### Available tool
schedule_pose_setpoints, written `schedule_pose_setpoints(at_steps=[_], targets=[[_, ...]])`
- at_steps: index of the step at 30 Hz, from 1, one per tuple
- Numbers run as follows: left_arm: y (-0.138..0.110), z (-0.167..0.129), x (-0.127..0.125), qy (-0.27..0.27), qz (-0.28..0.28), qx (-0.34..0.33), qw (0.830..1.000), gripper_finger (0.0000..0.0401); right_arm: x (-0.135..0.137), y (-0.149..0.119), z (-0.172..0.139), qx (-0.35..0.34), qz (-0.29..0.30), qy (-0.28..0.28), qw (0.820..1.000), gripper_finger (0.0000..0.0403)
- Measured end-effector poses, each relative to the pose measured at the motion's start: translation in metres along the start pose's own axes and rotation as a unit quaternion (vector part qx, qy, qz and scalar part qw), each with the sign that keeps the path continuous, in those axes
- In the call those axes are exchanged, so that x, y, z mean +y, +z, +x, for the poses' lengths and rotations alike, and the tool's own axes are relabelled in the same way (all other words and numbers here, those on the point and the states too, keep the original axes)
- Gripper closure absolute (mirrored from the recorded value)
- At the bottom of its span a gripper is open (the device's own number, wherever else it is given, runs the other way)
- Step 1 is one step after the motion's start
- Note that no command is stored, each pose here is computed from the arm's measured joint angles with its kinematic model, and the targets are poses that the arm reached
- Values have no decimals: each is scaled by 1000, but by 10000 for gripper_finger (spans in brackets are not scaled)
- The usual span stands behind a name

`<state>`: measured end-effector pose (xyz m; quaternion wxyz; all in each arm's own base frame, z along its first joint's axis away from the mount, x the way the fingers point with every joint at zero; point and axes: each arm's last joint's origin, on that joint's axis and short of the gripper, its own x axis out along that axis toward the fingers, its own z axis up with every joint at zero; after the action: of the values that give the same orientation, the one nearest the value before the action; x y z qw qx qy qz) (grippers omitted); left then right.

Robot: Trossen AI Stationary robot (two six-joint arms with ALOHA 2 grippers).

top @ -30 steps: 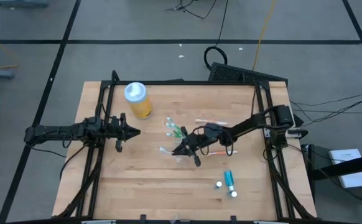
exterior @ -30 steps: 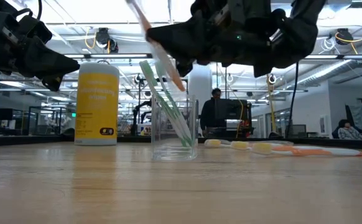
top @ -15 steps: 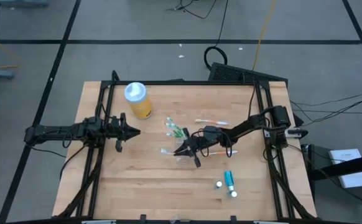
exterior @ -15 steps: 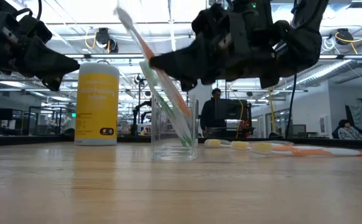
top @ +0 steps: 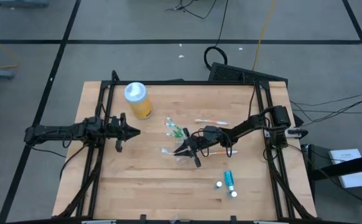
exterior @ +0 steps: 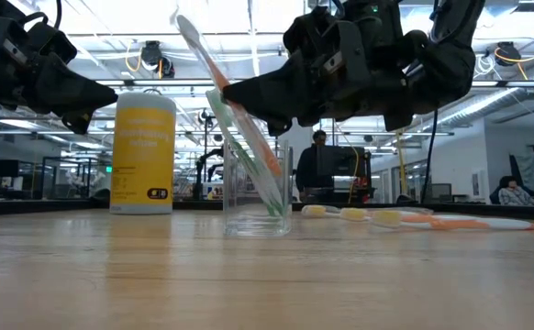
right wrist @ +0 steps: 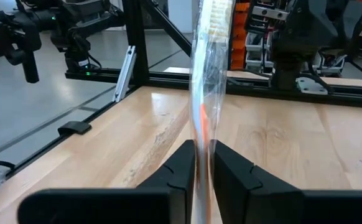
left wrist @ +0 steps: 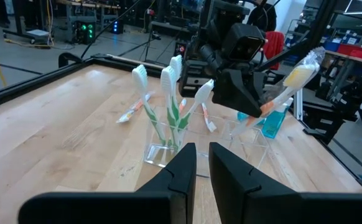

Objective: Pick & Place toothbrushing station
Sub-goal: Put the orange toothbrush into the transparent organizer

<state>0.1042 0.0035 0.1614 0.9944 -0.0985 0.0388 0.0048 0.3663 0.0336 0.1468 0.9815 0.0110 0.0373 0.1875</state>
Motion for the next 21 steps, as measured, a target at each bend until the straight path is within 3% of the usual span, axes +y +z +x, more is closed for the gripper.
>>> schedule_pose_setpoints(at_steps=[7, 21], targets=[[0, 0, 0, 0, 0, 0, 1000, 352, 0, 0, 0, 0, -1, 0, 1000, 349], [0, 0, 0, 0, 0, 0, 1000, 352, -1, 2, -1, -2, -4, -24, 1000, 274]])
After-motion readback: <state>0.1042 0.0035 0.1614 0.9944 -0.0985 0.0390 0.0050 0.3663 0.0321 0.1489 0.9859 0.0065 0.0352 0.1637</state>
